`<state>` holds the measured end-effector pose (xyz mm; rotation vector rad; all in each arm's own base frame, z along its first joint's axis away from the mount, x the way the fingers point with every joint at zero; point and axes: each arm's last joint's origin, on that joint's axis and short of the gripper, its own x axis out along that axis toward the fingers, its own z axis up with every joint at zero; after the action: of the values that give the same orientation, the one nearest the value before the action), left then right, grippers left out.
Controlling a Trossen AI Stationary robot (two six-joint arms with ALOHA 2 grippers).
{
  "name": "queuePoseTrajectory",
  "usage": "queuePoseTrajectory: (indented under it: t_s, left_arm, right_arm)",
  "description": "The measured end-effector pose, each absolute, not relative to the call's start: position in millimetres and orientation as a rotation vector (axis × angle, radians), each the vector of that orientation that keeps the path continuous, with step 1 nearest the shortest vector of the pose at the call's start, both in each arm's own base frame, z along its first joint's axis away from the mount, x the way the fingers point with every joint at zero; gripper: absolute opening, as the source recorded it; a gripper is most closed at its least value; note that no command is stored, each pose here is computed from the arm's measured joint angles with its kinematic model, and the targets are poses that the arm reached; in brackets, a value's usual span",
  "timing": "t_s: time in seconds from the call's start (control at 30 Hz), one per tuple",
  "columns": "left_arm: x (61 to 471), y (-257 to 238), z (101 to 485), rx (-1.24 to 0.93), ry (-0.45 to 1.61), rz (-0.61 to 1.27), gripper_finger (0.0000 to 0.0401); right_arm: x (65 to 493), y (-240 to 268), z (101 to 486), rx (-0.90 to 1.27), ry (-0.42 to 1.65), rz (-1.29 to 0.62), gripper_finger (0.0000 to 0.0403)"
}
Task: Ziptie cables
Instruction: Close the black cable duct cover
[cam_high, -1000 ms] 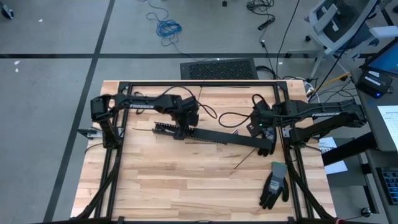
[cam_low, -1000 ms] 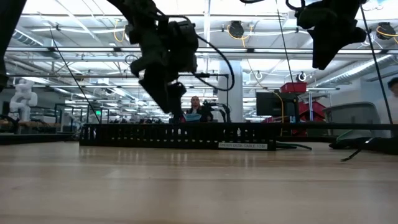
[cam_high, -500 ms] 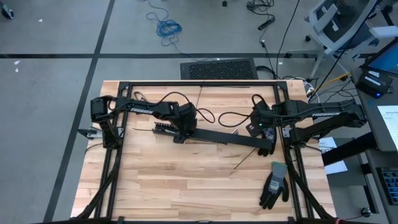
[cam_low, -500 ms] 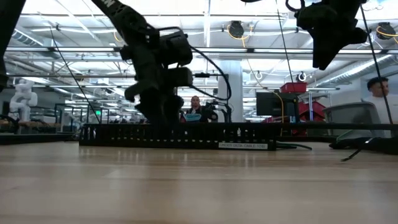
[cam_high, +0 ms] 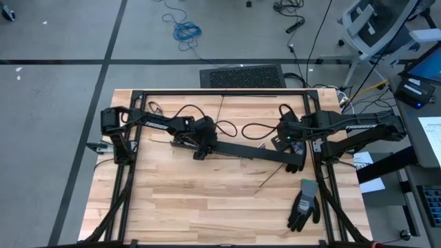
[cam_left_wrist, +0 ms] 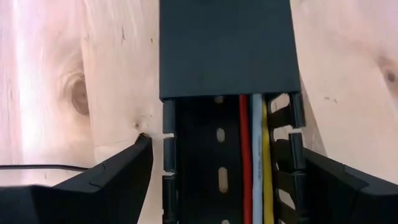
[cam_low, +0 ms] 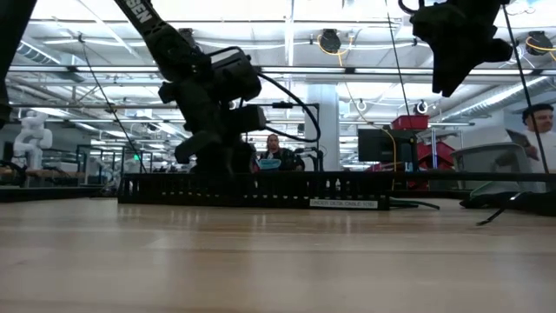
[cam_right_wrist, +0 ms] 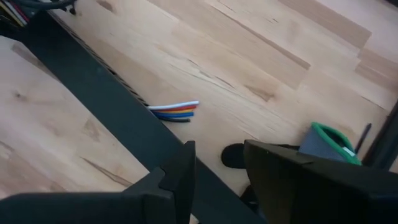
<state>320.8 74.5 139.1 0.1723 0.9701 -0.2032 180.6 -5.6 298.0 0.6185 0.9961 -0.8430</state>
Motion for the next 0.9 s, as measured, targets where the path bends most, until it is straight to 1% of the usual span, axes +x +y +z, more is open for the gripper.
queuePoseTrajectory:
  t_s: [0.27, 0.7, 0.9]
  left_arm:
    - [324.4, 75.3, 140.4, 0.161, 0.933, -0.189, 0.0329]
    - [328.9, 81.5, 121.5, 0.113, 0.948, -0.211, 0.0328]
    - [327.4, 86.0, 120.9, 0.097, 0.944, -0.217, 0.0305]
  right_arm:
    - [185.1, -5.5, 299.5, 0.637, 0.952, -0.824, 0.0128]
    - [187.4, -4.5, 300.0, 0.667, 0.948, -0.791, 0.0128]
    - [187.4, -4.0, 299.8, 0.682, 0.957, -0.779, 0.0128]
